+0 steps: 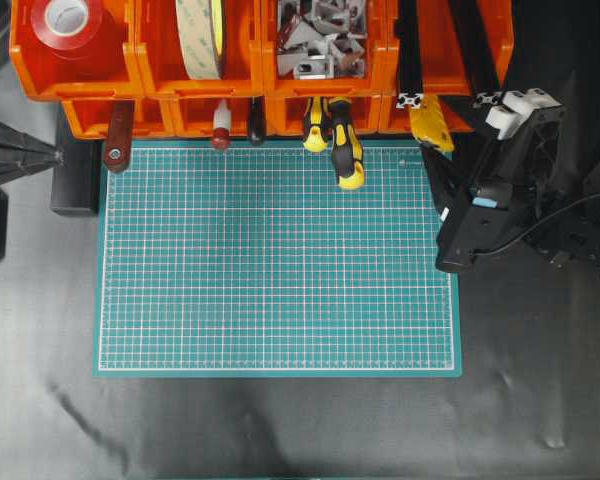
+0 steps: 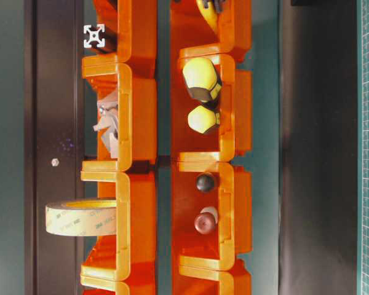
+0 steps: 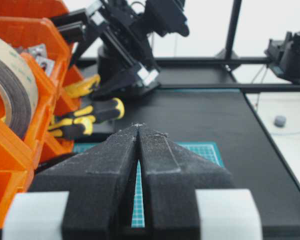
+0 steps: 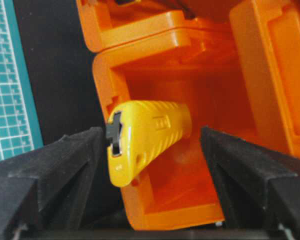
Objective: Pick cutter from container rack with right arm.
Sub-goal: 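Close the right gripper on the yellow cutter's body, then pull the cutter out of the rack and swing it over the mat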
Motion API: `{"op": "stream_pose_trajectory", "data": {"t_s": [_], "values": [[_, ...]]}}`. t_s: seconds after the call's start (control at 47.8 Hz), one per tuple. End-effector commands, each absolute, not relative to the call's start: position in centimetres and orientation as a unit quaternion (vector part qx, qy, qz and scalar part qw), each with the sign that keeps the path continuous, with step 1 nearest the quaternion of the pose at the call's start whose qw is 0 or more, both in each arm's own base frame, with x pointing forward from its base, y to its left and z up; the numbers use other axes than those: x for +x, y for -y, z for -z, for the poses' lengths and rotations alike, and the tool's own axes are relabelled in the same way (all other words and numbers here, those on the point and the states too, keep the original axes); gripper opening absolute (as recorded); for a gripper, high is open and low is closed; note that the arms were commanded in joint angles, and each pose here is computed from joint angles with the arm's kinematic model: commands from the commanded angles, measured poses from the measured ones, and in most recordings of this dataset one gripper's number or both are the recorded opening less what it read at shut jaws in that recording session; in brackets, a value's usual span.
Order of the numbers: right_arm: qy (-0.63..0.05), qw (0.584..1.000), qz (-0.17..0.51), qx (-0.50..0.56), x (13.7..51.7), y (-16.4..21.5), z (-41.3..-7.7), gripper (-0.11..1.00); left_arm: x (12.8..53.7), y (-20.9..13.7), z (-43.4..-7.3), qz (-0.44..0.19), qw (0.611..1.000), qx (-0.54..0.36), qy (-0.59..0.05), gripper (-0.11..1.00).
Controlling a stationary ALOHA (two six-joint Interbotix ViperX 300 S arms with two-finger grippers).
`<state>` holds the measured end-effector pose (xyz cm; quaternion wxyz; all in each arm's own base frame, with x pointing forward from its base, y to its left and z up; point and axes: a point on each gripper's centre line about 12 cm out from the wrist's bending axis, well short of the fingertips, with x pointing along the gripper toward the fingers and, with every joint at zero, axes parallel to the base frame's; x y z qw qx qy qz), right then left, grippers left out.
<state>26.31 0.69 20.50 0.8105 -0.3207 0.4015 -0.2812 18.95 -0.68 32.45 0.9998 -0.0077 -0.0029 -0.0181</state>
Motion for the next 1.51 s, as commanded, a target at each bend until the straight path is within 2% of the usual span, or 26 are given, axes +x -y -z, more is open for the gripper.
{"op": "stream_pose_trajectory", "data": {"t_s": [0.0,0.376,0.523,0.606,0.669,0.941,1.485], "values": [[-0.394,0.816,0.281,-0.315,26.6,-0.7,-20.9,0.76,19.0,0.7,-33.4,0.019,1.0,-0.008,0.015,0.01],[-0.398,0.82,0.265,-0.315,27.2,-1.2,-20.3,0.68,19.0,0.7,-33.4,0.019,1.0,-0.009,0.014,0.01],[-0.4,0.82,0.265,-0.313,27.1,-1.2,-20.2,0.54,19.0,0.7,-33.4,0.019,1.0,-0.009,0.014,0.01],[-0.399,0.823,0.26,-0.31,27.3,-1.3,-20.2,0.39,18.9,0.7,-33.5,0.019,1.0,-0.009,0.016,0.01],[-0.398,0.826,0.254,-0.308,27.3,-1.5,-20.1,0.32,18.9,0.7,-33.5,0.019,1.0,-0.009,0.017,0.01],[-0.39,0.831,0.258,-0.303,27.5,-2.2,-21.0,0.32,18.6,0.7,-33.7,0.018,1.0,-0.009,0.024,0.01],[-0.356,0.843,0.281,-0.289,27.4,-6.3,-26.0,0.28,18.5,0.7,-33.9,0.018,0.999,-0.009,0.027,0.01]]}}
